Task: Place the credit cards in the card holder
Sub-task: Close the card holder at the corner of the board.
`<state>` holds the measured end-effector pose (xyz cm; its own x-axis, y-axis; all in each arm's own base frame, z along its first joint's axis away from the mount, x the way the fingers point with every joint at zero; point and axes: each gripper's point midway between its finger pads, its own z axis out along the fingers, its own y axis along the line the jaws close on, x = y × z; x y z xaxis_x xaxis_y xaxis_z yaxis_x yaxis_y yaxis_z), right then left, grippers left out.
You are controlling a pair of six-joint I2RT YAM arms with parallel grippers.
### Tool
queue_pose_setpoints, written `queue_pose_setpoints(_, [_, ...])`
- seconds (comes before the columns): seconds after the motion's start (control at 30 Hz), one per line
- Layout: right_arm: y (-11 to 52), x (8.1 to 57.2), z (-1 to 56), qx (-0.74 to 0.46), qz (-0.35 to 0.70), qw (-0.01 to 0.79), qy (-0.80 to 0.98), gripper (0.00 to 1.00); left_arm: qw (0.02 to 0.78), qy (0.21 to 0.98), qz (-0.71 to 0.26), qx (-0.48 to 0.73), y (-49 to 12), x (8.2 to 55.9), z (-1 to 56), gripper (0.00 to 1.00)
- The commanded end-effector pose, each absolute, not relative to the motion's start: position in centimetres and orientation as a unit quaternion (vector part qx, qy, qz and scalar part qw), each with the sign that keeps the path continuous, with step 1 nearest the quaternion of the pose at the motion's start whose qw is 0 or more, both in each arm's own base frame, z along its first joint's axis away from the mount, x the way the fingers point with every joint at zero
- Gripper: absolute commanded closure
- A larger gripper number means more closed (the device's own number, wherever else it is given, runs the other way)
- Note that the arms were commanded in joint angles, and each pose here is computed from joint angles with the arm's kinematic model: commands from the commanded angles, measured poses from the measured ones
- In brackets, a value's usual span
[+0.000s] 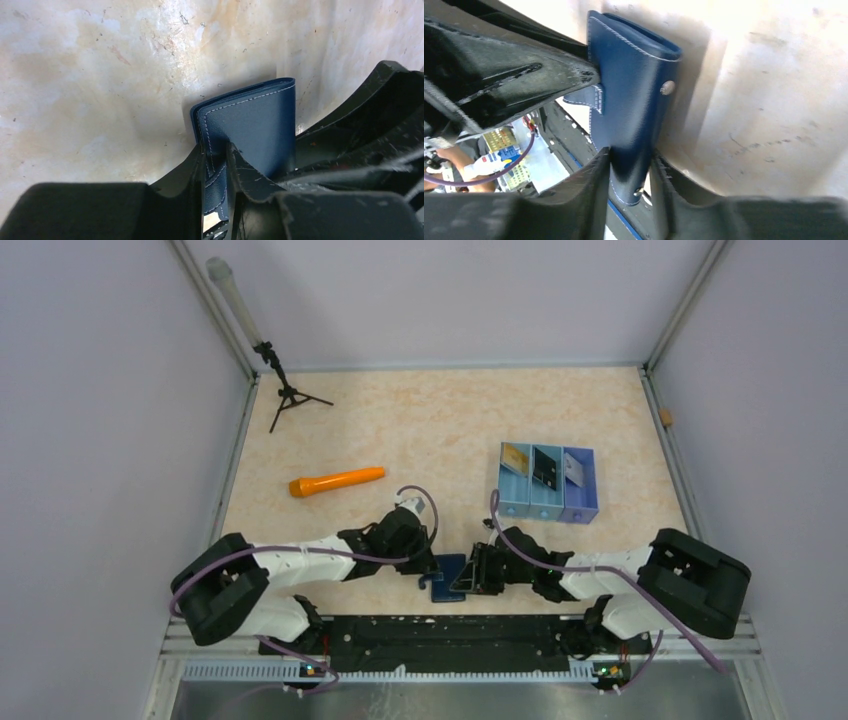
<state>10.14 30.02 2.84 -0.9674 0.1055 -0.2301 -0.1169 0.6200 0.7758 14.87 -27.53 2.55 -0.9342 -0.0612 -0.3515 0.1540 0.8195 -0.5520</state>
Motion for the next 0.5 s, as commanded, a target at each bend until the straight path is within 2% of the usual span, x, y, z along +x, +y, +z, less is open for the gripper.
queue_pose_setpoints(0.0, [30.6,11.1,3.9,0.017,0.456,0.147,0.877,0.77,0.143,0.966,-0.213,0.010,-23.8,12.5,-1.3,0.78])
queue_pose_setpoints(0.07, [30.4,11.6,4.3,0.026,0.456,0.164,0.875,0.90,0.156,0.961,-0.230,0.006,-24.2,12.8,-0.5,0.74])
queue_pose_setpoints(0.1, [30.4,11.9,4.8,0.028,0.457,0.174,0.872,0.98,0.163,0.958,-0.235,0.004,-24.4,13.1,0.0,0.68])
queue_pose_setpoints(0.13, [30.4,12.2,5.3,0.028,0.455,0.182,0.871,1.00,0.174,0.956,-0.235,0.001,-24.3,13.5,0.6,0.58])
queue_pose_setpoints(0.3, [29.5,14.0,7.1,-0.008,0.390,0.232,0.891,1.00,0.268,0.943,-0.195,-0.017,-23.4,17.3,6.2,0.31])
queue_pose_setpoints(0.47, [28.7,16.7,9.9,-0.064,0.312,0.296,0.901,1.00,0.340,0.907,-0.248,-0.031,-25.4,20.0,14.5,0.21])
